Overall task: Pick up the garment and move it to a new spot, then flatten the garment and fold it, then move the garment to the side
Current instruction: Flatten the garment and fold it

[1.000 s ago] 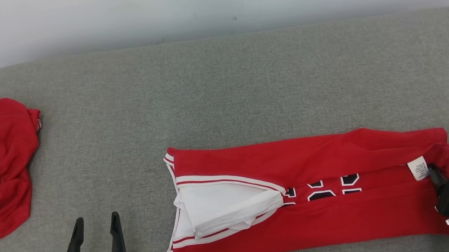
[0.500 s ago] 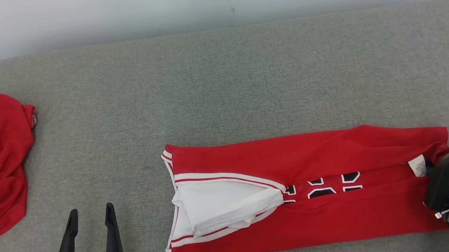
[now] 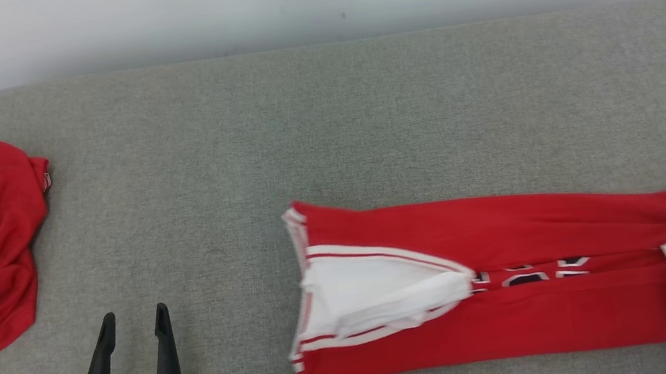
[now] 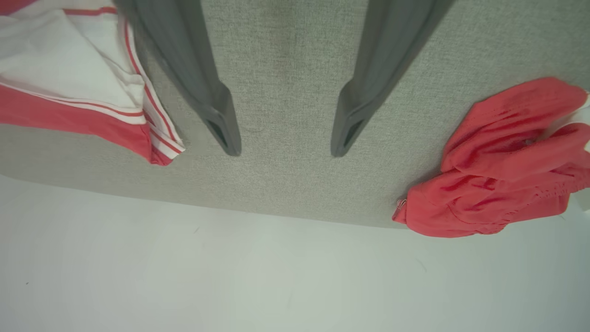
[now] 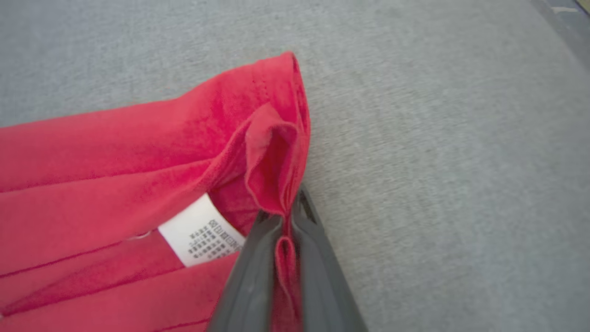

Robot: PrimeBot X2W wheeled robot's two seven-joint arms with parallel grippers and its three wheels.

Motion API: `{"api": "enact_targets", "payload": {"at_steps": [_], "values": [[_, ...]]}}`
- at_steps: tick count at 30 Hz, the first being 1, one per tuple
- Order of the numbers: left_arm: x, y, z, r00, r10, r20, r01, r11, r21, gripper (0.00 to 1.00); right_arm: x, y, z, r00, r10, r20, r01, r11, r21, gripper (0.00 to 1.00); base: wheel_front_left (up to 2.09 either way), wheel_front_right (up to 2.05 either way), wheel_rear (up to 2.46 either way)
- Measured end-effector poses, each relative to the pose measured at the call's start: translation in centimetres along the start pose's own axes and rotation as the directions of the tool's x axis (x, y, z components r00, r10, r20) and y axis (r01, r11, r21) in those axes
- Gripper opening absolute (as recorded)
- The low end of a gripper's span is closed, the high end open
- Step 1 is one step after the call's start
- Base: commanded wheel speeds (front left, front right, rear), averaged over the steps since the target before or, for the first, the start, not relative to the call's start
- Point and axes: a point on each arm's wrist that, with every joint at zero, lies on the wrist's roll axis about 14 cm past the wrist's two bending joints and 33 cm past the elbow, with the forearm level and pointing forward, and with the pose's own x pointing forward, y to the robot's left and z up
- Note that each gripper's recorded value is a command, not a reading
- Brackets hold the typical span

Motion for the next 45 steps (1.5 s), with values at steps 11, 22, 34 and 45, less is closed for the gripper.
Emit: {"api": "enact_targets", "payload": {"at_steps": [11, 22, 34, 45], "values": [[0.1, -0.4, 0.2, 1.000, -0.010, 0.006, 0.010, 1.000, -0.009, 1.00, -2.8, -5.8, 5.5, 0.978, -0.139, 0.153, 0.148, 0.987, -0.054, 0.00, 0.00, 0.00, 0.00], [-0.6, -1.1, 0.8, 0.999, -0.025, 0.023, 0.026, 0.999, -0.024, 1.00, -5.6, 13.2, 4.3, 0.937, 0.343, 0.068, -0.330, 0.932, -0.150, 0.00, 0.00, 0.00, 0.00], [-1.6, -0.2, 1.2, 0.999, 0.004, 0.034, -0.003, 0.999, -0.035, 1.00, -9.8, 25.9, 1.4, 0.781, 0.620, -0.074, -0.614, 0.740, -0.274, 0.00, 0.00, 0.00, 0.00], [-2.8, 0.2, 1.0, 0.999, 0.022, 0.026, -0.020, 0.998, -0.053, 1.00, -7.5, 28.6, 0.7, 0.777, 0.617, -0.128, -0.624, 0.726, -0.288, 0.00, 0.00, 0.00, 0.00]]}}
